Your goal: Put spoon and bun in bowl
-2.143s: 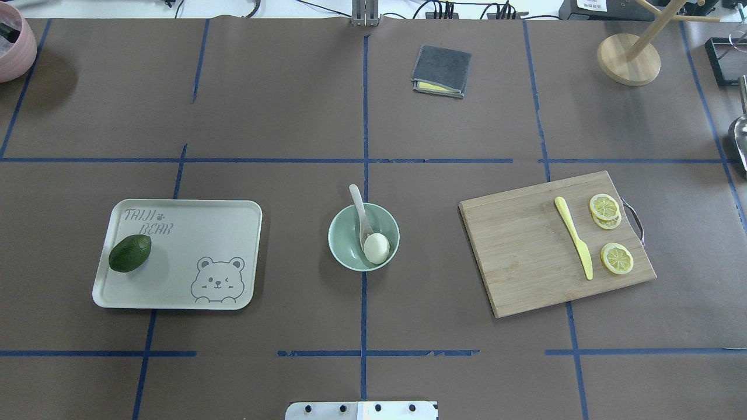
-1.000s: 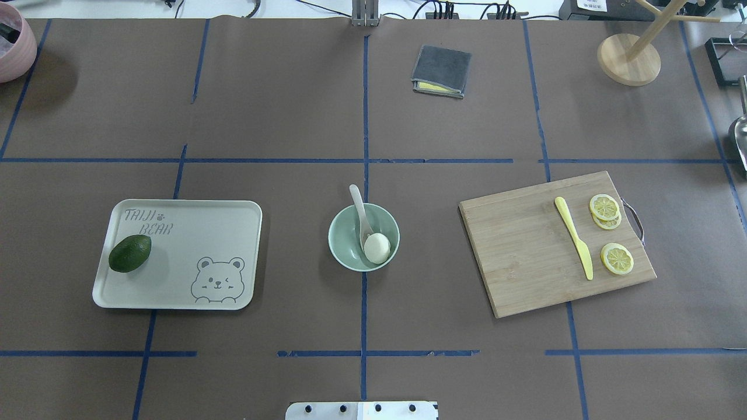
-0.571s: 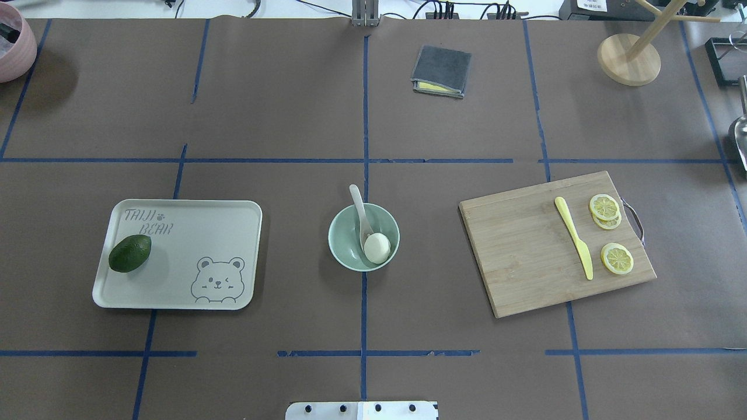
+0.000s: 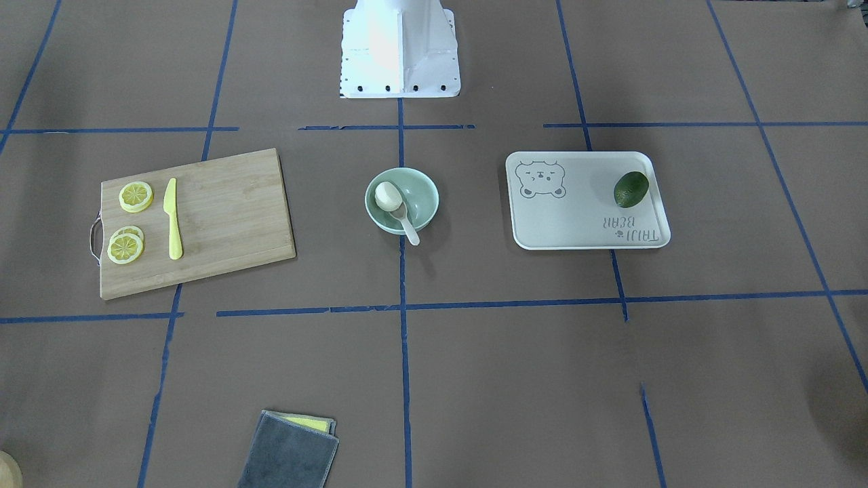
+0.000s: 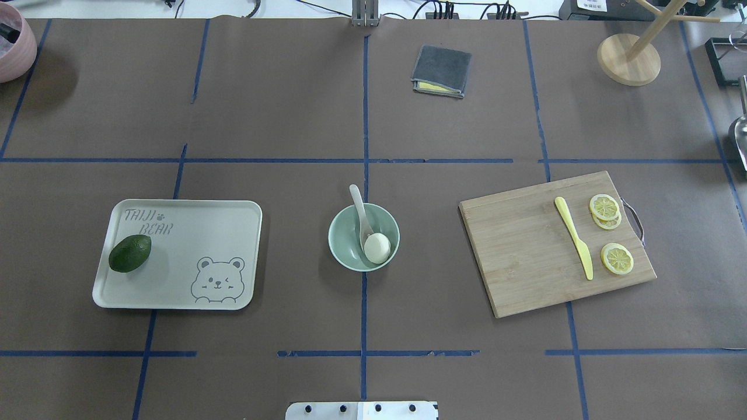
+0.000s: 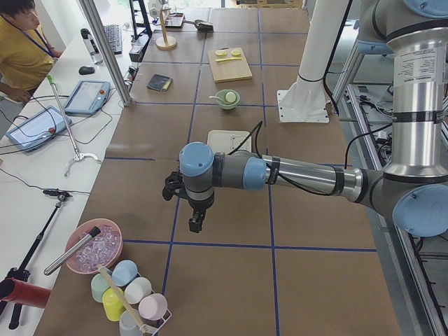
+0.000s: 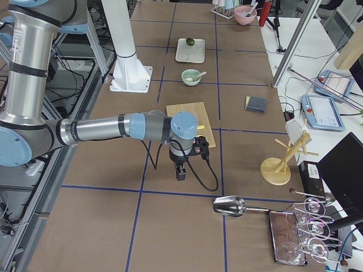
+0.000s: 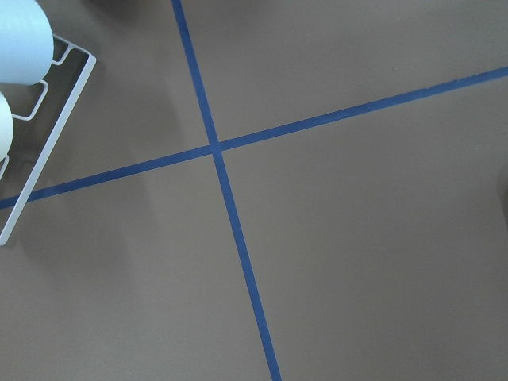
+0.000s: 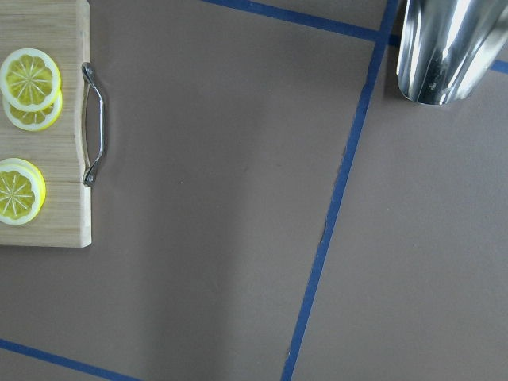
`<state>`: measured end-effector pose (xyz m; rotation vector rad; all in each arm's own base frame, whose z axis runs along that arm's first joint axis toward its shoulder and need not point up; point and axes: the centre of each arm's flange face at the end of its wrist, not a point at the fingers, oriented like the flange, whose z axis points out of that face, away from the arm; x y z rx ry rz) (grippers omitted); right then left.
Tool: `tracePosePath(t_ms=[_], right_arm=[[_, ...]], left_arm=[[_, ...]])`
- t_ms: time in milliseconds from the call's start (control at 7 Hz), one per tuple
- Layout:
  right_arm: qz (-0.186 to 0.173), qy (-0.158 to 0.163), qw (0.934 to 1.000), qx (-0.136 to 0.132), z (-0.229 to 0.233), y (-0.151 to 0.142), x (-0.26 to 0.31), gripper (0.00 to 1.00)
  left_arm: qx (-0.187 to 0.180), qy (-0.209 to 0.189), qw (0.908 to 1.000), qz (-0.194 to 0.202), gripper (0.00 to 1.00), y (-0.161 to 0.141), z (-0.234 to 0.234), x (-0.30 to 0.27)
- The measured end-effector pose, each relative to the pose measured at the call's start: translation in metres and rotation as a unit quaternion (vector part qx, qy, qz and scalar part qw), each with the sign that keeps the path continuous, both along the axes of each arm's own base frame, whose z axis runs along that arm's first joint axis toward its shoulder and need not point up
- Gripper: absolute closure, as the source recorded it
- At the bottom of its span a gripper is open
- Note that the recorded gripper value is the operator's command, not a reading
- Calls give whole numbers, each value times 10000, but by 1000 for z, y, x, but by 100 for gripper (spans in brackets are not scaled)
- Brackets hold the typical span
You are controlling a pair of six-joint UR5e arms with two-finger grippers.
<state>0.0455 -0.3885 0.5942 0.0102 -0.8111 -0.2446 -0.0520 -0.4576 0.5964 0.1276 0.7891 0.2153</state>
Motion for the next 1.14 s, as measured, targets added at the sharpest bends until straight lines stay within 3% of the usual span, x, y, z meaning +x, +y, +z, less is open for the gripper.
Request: tracePosePath(t_ms=[429,714,1143], right_arm=[[6,12,9999,-168,16,-1,0,0],[15,9,9999,-144,29,-4,0,0],[505,-116,9985,-181,28,-11,-3,0]], left_arm=[[-99,47,9999,0,0,9,14,-1],[-126,58,9999,-6,0,12,15,-1],[-151,55,9999,-13,0,14,17,-1]])
